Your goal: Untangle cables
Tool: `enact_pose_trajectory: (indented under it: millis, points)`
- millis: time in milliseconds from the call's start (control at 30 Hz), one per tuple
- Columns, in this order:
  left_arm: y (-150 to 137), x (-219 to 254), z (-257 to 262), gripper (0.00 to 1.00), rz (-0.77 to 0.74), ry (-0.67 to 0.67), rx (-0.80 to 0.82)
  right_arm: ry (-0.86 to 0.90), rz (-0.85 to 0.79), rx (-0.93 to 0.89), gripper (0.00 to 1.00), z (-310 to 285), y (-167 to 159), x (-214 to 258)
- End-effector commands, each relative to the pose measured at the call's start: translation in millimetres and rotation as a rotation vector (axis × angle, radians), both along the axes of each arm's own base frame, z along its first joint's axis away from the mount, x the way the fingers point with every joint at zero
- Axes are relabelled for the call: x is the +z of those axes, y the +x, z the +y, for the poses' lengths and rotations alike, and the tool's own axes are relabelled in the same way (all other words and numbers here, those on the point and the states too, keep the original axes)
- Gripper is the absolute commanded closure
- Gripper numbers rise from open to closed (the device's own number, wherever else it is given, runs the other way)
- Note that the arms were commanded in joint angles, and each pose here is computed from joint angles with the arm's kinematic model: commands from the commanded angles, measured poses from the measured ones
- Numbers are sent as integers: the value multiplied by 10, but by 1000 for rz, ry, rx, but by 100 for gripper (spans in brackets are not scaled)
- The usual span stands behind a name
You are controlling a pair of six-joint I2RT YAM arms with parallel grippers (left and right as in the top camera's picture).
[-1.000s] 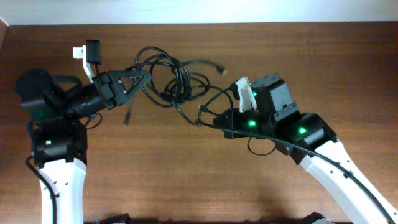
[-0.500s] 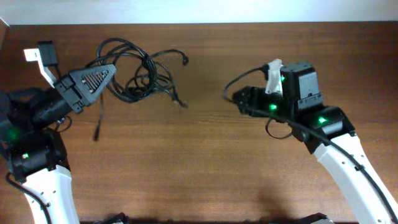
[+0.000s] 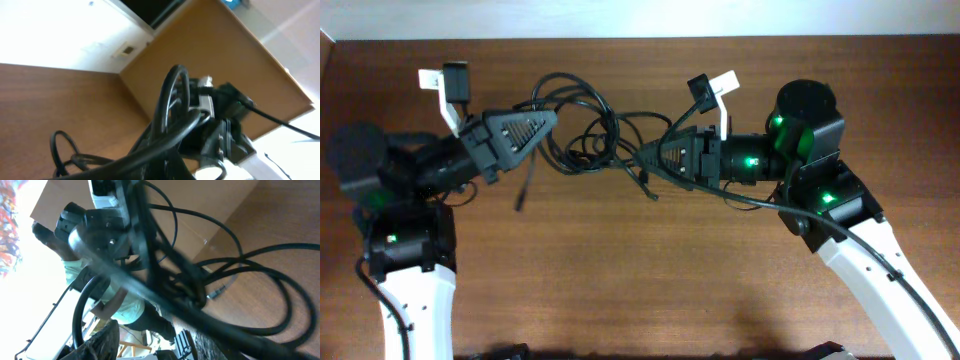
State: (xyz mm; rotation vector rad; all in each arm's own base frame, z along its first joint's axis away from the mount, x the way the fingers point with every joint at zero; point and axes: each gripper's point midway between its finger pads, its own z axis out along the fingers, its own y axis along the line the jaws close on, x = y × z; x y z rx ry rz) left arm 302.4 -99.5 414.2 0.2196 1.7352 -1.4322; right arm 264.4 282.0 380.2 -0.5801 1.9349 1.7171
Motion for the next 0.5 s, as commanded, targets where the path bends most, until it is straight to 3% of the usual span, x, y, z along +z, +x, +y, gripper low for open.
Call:
enact_pose_trajectory:
  millis: [0,33,167,467]
  points:
    - [361,-343,87,100,85,92,278,9,-34,0,53,-4,-17,92]
    - [382,-497,49,100,137,127,307,4,-36,-27,54,-9,29,85]
    - [326,-404,-198,100,101,122,246,-98,-41,-157,53,-59,285,-207]
    - [-113,-193,-691,100,114,57,34,-167,-24,-259,54,-100,520,-425]
